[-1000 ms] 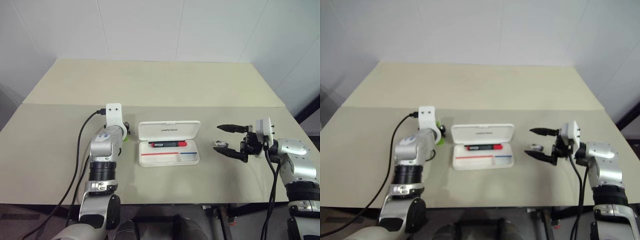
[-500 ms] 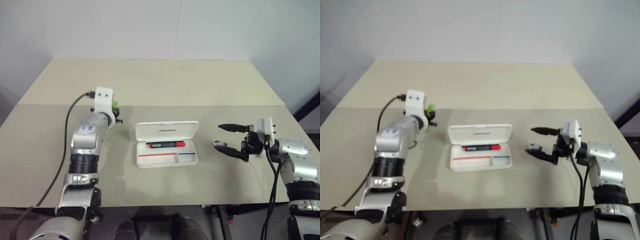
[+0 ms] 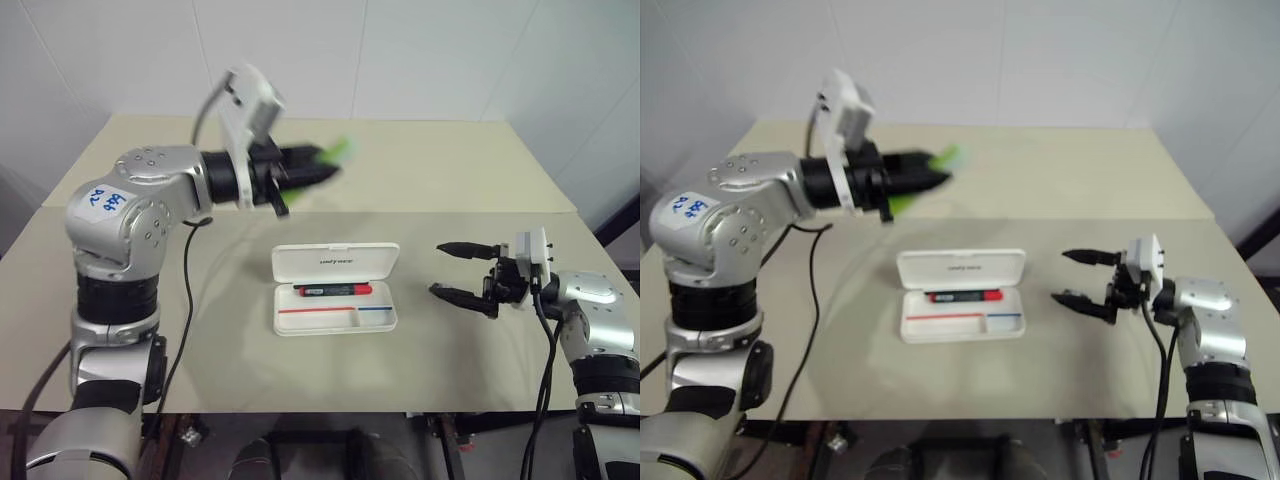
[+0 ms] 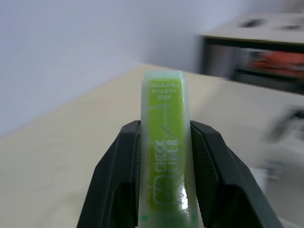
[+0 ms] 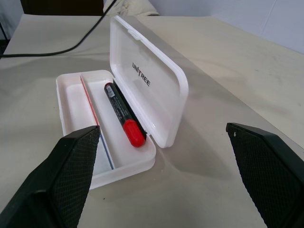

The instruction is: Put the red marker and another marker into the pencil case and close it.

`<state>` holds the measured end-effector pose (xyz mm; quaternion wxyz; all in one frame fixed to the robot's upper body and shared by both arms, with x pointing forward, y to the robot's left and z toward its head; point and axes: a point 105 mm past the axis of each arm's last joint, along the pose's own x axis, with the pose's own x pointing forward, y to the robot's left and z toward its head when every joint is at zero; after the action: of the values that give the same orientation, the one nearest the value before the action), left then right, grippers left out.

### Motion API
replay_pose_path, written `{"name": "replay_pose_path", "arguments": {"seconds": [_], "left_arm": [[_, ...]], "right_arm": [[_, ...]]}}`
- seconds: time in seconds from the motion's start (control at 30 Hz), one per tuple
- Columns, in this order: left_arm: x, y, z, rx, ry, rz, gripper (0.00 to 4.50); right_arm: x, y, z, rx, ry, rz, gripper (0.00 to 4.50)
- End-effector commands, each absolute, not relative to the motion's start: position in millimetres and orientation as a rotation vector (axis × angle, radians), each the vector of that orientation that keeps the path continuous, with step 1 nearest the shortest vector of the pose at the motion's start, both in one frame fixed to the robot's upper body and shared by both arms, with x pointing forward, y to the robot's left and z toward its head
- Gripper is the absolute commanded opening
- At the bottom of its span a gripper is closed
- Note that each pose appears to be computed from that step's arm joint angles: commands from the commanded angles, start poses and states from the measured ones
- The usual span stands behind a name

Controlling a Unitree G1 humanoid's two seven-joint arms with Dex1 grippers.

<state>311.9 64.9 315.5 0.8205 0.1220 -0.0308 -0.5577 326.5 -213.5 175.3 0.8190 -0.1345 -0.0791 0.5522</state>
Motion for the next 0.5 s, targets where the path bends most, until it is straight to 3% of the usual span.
{"name": "replay_pose_path", "arguments": {"seconds": [0.03,0.17,0.5], "left_arm": [[261,43,288,0.34,0.085,-1.464,1.08],[255,35,270,0.375,0.172,-1.506,1.08],[278,35,222,0.501,0.307,-1.425,1.08]], "right_arm": [[325,-225,192,-0.319,-0.232,1.151,4.5],[324,-226,191,-0.32,-0.231,1.146,4.5],[315,-232,187,-0.303,-0.242,1.137,4.5]]}}
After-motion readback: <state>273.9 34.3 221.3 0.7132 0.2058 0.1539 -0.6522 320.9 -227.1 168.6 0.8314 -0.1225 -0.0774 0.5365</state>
